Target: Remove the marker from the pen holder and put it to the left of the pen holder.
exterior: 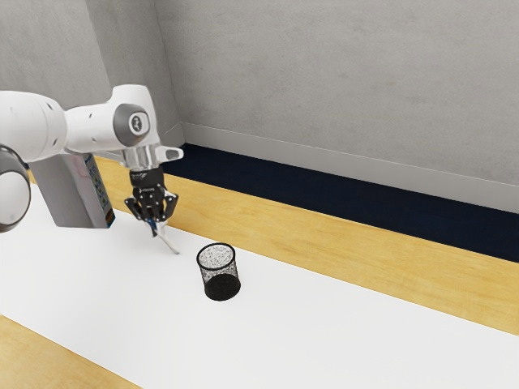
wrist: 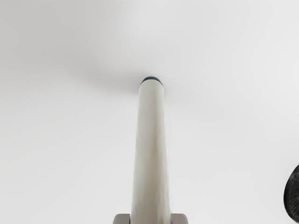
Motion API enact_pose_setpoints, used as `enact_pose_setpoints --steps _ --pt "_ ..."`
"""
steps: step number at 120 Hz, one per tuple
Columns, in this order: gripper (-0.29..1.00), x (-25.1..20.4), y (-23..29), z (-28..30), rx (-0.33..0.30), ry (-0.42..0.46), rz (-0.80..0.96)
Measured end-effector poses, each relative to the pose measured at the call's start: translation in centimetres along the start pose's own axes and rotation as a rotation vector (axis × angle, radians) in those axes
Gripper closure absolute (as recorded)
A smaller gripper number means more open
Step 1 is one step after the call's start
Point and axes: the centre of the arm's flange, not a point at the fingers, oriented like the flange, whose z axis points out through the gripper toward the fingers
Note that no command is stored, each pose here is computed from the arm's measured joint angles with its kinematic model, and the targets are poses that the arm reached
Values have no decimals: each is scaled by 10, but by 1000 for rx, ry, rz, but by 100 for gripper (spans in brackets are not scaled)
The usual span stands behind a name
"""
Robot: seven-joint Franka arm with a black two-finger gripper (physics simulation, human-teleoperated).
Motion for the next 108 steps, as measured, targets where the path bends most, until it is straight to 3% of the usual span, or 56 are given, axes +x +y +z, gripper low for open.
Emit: enact_pose_setpoints --steps 56,85,95,108 --pt "59 -24 -9 34 -129 -40 -37" --pt "57 -35 -27 62 -301 -76 -132" --pt "39 -52 -10 14 -263 1 -80" --pt "23 -119 64 -104 -89 209 111"
